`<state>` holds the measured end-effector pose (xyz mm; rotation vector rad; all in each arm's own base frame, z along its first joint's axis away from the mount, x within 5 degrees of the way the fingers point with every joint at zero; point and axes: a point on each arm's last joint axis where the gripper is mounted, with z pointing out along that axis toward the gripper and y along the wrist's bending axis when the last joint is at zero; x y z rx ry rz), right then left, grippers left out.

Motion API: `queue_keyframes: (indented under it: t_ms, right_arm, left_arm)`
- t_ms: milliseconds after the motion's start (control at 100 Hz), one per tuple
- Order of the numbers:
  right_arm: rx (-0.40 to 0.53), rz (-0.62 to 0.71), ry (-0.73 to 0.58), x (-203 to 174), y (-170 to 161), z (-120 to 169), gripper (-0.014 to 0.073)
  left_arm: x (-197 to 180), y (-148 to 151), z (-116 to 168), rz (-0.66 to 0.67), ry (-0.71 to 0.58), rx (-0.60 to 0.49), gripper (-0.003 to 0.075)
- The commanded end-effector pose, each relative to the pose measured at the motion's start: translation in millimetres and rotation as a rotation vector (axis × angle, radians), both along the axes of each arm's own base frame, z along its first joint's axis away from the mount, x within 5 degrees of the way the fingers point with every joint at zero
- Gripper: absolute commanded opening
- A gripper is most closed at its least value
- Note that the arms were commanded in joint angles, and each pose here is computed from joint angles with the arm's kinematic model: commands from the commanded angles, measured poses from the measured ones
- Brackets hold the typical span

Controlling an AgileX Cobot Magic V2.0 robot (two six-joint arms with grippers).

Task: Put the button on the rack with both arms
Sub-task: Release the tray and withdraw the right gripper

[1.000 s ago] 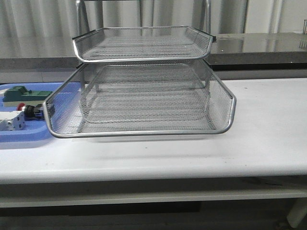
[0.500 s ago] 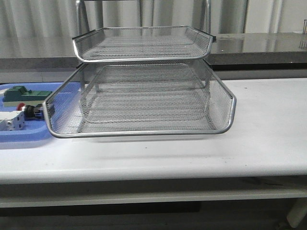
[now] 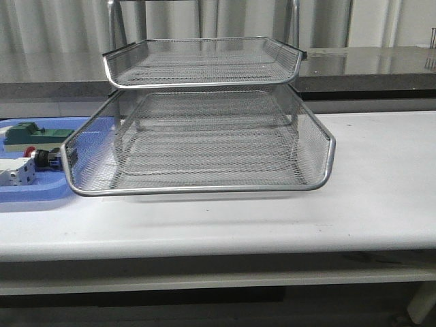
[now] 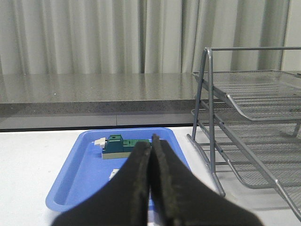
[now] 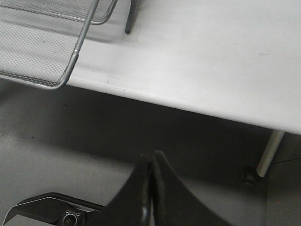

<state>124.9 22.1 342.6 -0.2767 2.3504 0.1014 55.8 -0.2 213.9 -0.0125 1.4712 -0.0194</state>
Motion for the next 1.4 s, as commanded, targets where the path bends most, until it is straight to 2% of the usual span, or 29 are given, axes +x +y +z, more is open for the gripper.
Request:
queue_keyframes:
  t_ms: [0, 350, 430, 550, 730, 780, 870, 1090, 1270, 1390]
  right_arm:
    - [0.009, -0.004, -0.098, 2, 0, 15, -0.0062]
    - [0.009, -0.004, -0.098, 2, 0, 15, -0.0062]
    - [0.009, -0.004, -0.098, 2, 0, 15, -0.0062]
    - [0.009, -0.004, -0.098, 2, 0, 15, -0.0062]
    - [0.009, -0.004, -0.098, 2, 0, 15, -0.0062]
    - [0.009, -0.004, -0.098, 2, 0, 15, -0.0062]
    - [0.009, -0.004, -0.098, 2, 0, 15, -0.0062]
    - [0.009, -0.004, -0.098, 2, 0, 15, -0.0062]
    - [0.009, -0.004, -0.098, 2, 0, 15, -0.0062]
    - [0.009, -0.004, -0.097, 2, 0, 15, -0.0062]
  left_arm:
    - [-1, 0, -6, -0.005, -0.07, -0.018, -0.002]
    - [-2, 0, -3, -0.006, -0.097, -0.02, -0.002]
    - [-3, 0, 4, -0.008, -0.073, -0.08, -0.002]
    - [-4, 0, 22, -0.01, 0.016, -0.113, -0.002]
    - [4, -2, 69, -0.021, 0.164, -0.152, -0.002]
    - [13, -2, 81, -0.018, 0.227, -0.145, -0.002]
    - [31, -2, 102, -0.016, 0.328, -0.071, -0.002]
    - [98, -3, 141, -0.035, 0.622, 0.034, -0.002]
    - [157, -1, 153, -0.071, 0.808, 0.179, -0.002]
    - [192, 2, 157, -0.056, 0.86, 0.236, -0.002]
